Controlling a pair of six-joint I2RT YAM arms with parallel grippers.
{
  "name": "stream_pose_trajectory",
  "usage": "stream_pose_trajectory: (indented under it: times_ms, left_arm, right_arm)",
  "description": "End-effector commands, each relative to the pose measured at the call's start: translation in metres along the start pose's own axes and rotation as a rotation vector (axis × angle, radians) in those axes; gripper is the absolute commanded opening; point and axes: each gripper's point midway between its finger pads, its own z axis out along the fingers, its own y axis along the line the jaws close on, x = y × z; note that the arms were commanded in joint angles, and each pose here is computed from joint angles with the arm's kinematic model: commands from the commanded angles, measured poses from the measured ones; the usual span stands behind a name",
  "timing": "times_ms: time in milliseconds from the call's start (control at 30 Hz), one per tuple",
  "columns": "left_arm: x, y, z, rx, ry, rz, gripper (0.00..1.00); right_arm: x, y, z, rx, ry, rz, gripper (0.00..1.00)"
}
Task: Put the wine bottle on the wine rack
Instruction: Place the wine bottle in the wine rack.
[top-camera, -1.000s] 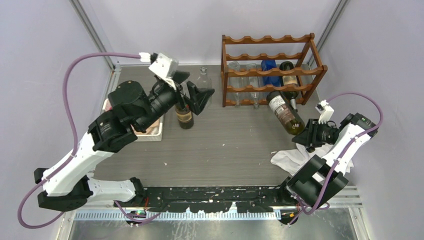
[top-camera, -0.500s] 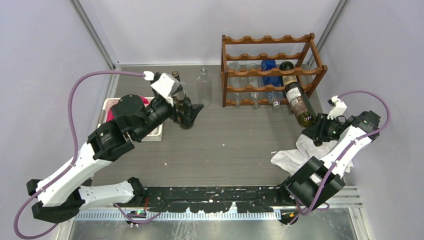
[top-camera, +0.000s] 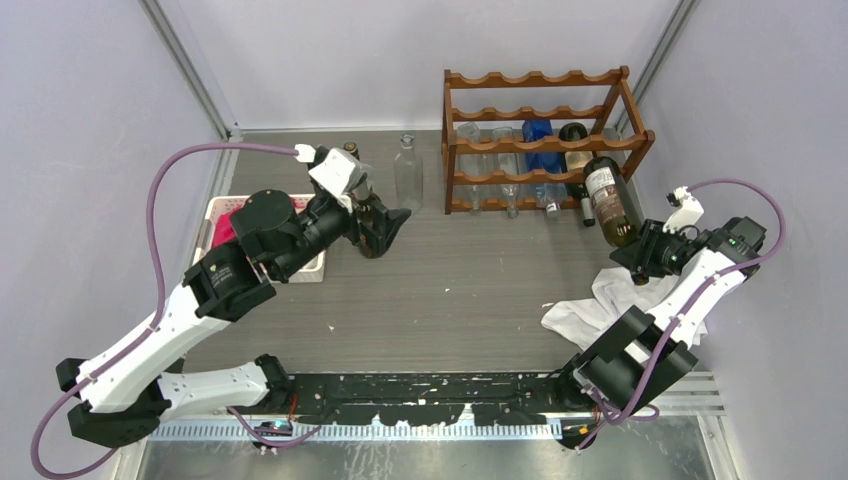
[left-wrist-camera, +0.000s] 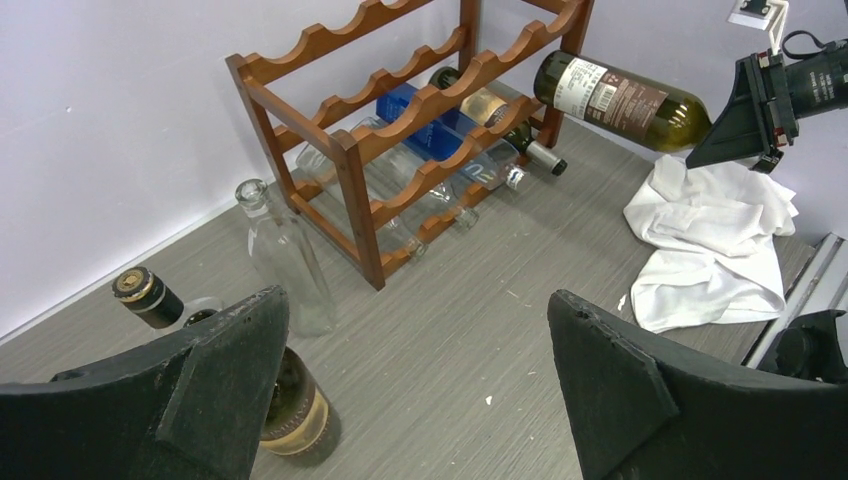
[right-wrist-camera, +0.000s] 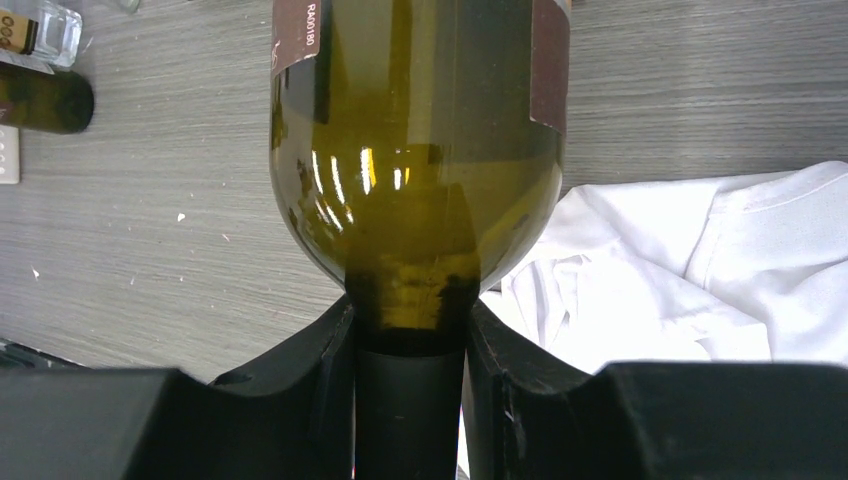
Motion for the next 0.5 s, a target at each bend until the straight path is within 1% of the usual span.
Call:
stream_pose_trajectory:
  times_ms: [0, 467]
  left_arm:
    - [-0.023, 0.002, -0.001, 0.005, -0.092, -0.017, 1.0]
    - [-0.022, 0.003, 0.0, 0.01, -0.096, -0.022, 1.0]
  right_arm:
    - [-0.038, 0.0, -0.004, -0.032, -0.12, -0.085, 0.01]
    - [-0.046, -0.016, 0.004, -0.021, -0.139, -0.081, 0.01]
